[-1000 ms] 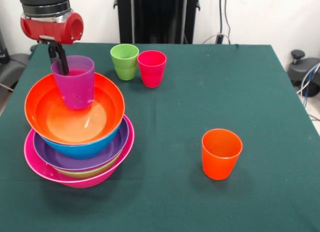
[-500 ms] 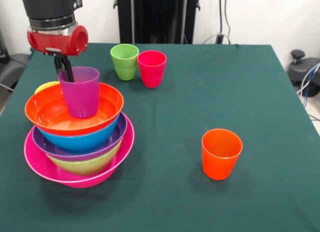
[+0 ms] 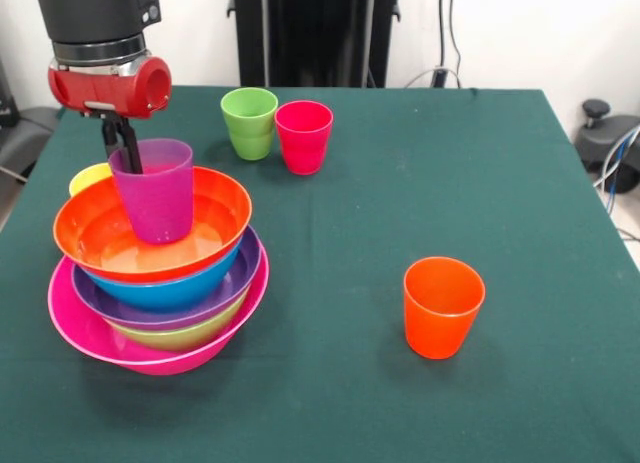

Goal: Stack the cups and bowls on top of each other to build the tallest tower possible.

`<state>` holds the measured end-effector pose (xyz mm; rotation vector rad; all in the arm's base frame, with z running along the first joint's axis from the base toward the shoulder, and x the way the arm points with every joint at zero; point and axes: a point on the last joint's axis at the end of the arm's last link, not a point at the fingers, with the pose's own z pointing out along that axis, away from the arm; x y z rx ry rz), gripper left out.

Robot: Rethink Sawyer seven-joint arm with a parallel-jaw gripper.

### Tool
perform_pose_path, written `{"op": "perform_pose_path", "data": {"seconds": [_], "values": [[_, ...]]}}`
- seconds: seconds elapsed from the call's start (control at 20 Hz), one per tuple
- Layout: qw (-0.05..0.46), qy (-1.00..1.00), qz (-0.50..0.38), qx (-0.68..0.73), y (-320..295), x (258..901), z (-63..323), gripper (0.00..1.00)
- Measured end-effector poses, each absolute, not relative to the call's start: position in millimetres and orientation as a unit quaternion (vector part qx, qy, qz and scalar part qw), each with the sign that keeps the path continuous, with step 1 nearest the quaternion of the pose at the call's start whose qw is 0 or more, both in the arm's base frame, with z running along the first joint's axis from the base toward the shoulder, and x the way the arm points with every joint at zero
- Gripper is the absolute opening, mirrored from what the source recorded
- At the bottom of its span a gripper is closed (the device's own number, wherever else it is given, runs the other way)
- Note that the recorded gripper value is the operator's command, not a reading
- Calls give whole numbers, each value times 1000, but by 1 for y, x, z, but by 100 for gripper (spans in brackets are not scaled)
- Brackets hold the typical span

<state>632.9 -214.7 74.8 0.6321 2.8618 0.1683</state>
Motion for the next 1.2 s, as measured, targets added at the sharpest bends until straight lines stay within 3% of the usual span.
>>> {"op": "perform_pose_path", "data": {"seconds": [0.85, 1.2], "values": [[107, 970, 52, 213, -217, 634, 80, 0], [113, 971, 35, 209, -223, 637, 102, 0]]}}
